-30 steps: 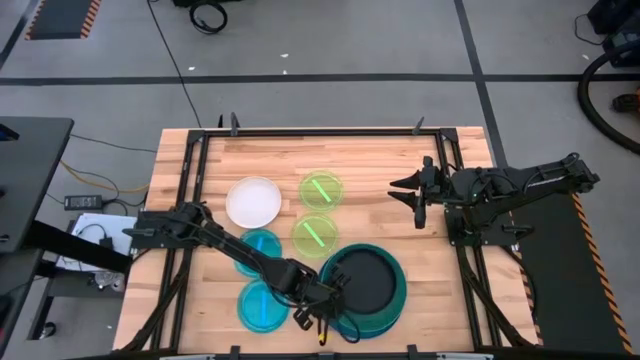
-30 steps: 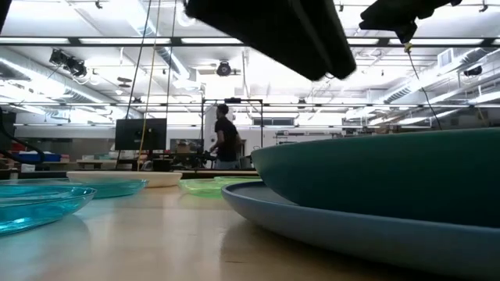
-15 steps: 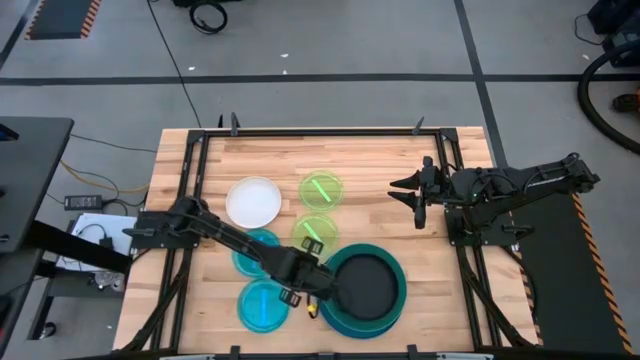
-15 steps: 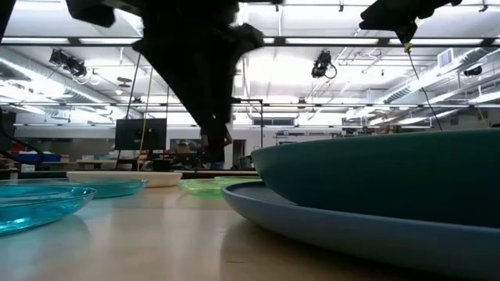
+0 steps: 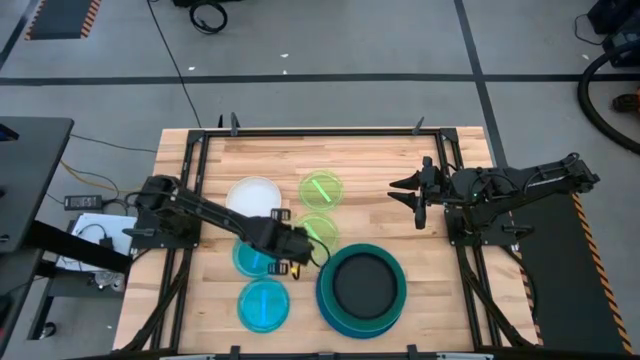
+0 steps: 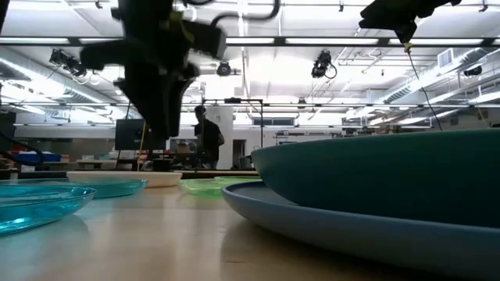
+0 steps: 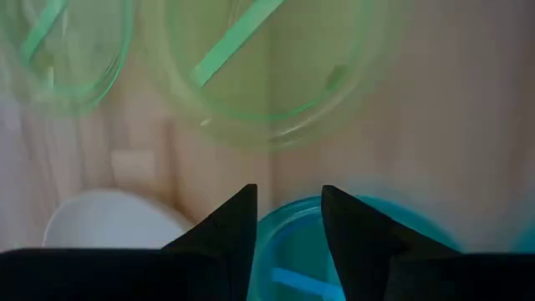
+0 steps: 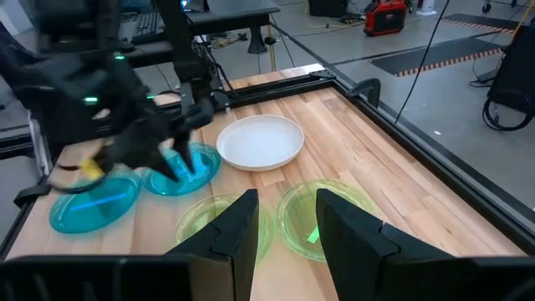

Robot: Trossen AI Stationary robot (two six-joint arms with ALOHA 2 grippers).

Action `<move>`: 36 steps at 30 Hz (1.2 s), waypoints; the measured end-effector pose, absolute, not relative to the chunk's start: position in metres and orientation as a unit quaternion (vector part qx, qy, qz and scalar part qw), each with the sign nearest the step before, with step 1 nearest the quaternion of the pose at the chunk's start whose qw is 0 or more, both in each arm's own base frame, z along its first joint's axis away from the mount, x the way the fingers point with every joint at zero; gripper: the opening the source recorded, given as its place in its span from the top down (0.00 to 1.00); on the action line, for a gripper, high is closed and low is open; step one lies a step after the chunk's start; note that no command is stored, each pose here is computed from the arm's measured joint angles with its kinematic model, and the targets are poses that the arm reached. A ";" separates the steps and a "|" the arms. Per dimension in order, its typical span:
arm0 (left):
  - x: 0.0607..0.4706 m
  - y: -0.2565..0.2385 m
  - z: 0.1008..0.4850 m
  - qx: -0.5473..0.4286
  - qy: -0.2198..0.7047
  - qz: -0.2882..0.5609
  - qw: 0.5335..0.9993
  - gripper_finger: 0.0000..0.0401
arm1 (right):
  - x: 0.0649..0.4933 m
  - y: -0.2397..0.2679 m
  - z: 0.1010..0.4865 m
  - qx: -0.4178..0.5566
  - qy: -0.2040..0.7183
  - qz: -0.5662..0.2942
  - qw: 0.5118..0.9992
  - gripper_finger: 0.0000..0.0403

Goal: Stack plastic plates
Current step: Stack the white plate on top of the black plate

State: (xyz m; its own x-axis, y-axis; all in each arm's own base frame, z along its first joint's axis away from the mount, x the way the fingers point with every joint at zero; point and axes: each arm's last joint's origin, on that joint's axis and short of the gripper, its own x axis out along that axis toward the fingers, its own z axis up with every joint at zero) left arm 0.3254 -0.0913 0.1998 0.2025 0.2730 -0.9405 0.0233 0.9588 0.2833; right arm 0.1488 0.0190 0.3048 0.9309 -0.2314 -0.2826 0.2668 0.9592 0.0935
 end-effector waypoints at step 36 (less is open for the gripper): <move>0.287 0.013 0.137 -0.033 0.660 0.237 0.712 0.65 | 0.149 0.019 0.305 0.065 0.137 -0.124 0.981 0.67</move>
